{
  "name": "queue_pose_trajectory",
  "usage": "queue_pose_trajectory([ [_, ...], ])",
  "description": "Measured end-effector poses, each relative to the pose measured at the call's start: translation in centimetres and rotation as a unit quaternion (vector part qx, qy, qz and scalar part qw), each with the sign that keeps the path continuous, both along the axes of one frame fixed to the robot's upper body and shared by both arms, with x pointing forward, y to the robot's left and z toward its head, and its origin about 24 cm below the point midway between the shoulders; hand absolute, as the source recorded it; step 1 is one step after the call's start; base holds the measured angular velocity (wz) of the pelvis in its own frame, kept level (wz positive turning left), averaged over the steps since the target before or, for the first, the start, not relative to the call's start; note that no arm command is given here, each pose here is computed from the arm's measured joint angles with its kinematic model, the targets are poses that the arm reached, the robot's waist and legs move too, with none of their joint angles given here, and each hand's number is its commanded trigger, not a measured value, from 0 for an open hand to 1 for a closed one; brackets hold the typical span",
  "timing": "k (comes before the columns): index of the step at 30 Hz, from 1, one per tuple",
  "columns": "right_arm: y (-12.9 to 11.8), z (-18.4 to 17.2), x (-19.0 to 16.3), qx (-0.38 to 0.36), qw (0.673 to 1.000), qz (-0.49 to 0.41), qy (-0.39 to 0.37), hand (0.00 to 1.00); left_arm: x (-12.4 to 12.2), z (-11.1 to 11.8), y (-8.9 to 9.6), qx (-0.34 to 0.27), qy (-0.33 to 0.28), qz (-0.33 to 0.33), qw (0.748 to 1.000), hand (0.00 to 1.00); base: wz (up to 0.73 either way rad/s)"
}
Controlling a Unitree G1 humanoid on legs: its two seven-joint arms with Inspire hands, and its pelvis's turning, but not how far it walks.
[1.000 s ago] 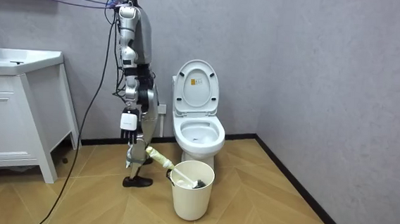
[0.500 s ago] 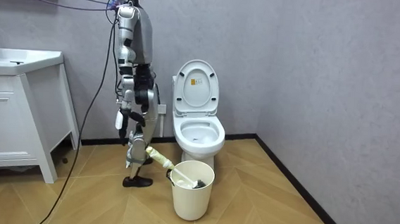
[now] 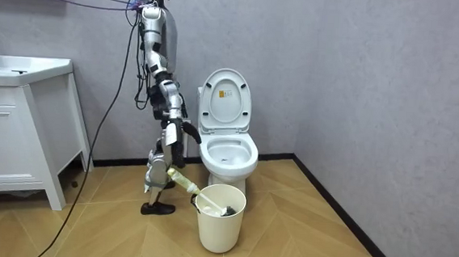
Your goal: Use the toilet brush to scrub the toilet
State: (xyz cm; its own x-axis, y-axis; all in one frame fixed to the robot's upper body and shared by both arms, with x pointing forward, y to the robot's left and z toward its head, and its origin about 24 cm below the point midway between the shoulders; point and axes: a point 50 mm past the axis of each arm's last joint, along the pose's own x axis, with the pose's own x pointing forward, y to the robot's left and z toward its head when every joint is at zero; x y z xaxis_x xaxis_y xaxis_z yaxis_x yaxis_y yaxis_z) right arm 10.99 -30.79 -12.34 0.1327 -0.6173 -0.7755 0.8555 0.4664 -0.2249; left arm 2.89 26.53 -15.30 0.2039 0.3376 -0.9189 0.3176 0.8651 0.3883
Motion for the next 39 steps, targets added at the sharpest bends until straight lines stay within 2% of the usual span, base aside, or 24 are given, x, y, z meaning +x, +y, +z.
queue_pose_trajectory([
  [7, 0.5, 0.4, 2.0, -0.033, 0.994, 0.102, 0.010, 0.00, 1.4, 0.3, 0.3, 0.003, -0.017, -0.031, 0.999, 0.00, 0.08],
  [13, -0.1, 1.1, 3.4, -0.068, 0.988, 0.138, 0.014, 0.00, 2.4, 0.6, 0.9, 0.006, -0.037, -0.043, 0.998, 0.00, 0.09],
  [16, 0.0, 1.0, 4.0, -0.072, 0.983, 0.165, 0.041, 0.00, 4.7, 0.9, 0.7, 0.001, -0.067, -0.045, 0.997, 0.00, 0.21],
  [25, -0.8, 2.5, 7.5, -0.091, 0.967, 0.232, 0.053, 0.00, 12.5, 2.5, -1.2, -0.034, -0.166, -0.078, 0.982, 0.00, 0.05],
  [30, -0.8, 2.8, 8.1, -0.083, 0.967, 0.238, 0.042, 0.00, 14.7, 3.1, -1.7, -0.034, -0.192, -0.087, 0.977, 0.00, 0.09],
  [34, -0.8, 2.6, 7.9, -0.078, 0.967, 0.238, 0.052, 0.00, 15.1, 3.2, -2.2, -0.030, -0.208, -0.077, 0.975, 0.00, 0.05],
  [39, -0.7, 3.0, 8.7, -0.080, 0.964, 0.248, 0.051, 0.00, 16.2, 3.7, -2.8, -0.016, -0.225, -0.095, 0.970, 0.00, 0.04],
])
